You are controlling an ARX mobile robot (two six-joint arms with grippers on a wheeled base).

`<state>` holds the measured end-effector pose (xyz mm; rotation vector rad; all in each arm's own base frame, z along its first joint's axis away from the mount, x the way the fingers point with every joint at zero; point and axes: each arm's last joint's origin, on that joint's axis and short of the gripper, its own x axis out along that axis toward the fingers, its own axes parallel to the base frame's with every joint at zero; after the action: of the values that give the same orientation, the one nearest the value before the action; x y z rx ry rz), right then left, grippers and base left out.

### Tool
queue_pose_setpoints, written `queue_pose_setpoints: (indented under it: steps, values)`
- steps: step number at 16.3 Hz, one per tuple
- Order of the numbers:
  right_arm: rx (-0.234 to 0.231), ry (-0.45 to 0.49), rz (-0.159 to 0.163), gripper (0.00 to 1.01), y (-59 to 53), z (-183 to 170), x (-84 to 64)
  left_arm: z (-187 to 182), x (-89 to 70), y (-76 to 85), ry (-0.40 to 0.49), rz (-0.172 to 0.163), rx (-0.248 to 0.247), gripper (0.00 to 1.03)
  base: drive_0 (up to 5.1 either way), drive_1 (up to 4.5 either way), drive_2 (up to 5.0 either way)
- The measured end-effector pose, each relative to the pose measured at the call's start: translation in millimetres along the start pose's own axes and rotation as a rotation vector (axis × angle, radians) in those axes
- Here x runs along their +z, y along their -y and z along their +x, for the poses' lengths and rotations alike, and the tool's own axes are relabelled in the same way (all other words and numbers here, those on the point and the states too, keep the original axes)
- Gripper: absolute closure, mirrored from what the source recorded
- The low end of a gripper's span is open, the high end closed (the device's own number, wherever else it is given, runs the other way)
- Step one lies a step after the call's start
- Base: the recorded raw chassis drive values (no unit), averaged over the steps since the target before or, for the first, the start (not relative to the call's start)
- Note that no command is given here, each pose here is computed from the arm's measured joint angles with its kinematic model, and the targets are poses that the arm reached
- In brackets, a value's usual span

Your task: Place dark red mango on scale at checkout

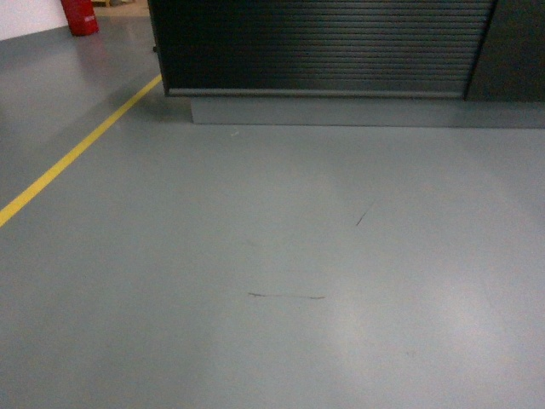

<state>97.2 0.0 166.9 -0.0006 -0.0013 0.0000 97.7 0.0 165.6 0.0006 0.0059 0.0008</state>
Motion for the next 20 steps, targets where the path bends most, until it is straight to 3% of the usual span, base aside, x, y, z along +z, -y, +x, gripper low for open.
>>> queue_pose_setpoints:
  steps: [20]
  values:
    - [0.001, 0.002, 0.0, 0.03, 0.0, 0.0, 0.1, 0.0, 0.1, 0.0, 0.002, 0.0, 0.0, 0.05, 0.0, 0.0, 0.0]
